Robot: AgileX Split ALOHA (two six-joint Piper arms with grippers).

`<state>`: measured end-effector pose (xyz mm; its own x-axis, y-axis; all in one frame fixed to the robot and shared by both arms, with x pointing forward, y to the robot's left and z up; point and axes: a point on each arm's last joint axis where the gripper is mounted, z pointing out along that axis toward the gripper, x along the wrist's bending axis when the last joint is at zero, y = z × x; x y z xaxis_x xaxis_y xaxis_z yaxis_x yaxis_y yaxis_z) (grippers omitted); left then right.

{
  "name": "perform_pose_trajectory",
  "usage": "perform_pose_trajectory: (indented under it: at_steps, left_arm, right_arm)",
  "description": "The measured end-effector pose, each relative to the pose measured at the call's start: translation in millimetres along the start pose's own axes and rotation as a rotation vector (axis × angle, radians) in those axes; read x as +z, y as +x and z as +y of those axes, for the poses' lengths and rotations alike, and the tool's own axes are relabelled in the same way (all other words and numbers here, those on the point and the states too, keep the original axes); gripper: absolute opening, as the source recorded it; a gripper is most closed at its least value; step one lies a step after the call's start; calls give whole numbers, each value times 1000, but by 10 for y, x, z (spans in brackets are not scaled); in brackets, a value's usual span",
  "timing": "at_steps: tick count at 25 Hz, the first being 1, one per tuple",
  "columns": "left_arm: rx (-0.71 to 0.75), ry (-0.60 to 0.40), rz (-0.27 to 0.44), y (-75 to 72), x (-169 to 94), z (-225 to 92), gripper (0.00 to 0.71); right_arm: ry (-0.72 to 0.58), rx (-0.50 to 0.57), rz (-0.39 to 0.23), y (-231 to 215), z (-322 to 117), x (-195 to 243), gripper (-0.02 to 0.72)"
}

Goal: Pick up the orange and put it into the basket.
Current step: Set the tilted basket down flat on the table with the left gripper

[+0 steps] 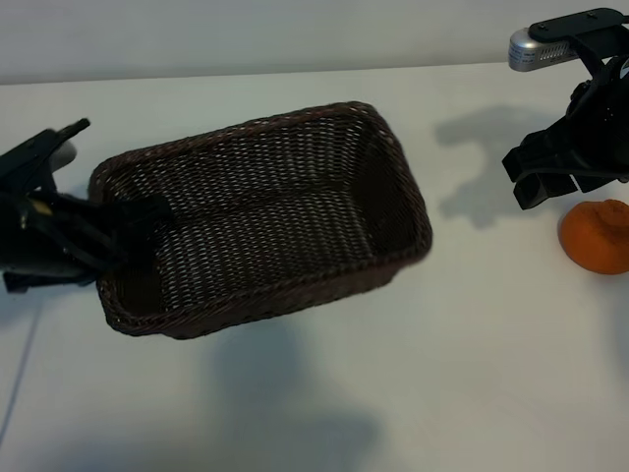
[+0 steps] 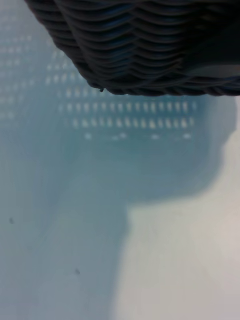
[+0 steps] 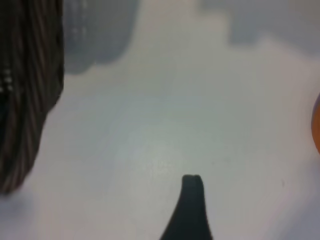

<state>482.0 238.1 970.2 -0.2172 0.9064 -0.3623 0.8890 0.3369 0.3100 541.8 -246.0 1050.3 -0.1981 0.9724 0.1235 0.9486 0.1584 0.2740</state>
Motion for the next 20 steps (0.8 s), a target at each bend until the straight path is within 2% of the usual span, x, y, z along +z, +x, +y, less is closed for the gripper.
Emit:
perform_pose_trajectory:
  at_steps: [5, 9, 20]
  left_arm:
    - [81, -8, -40, -163, -60, 290, 154]
    - [133, 5, -51, -281, 1, 490, 154]
    - [176, 81, -39, -446, 472, 830, 152]
  right_arm:
    - [0, 0, 0, 0, 0, 0, 595]
    - [0, 0, 1, 1, 0, 0, 595]
    - [0, 0, 3, 2, 0, 0, 595]
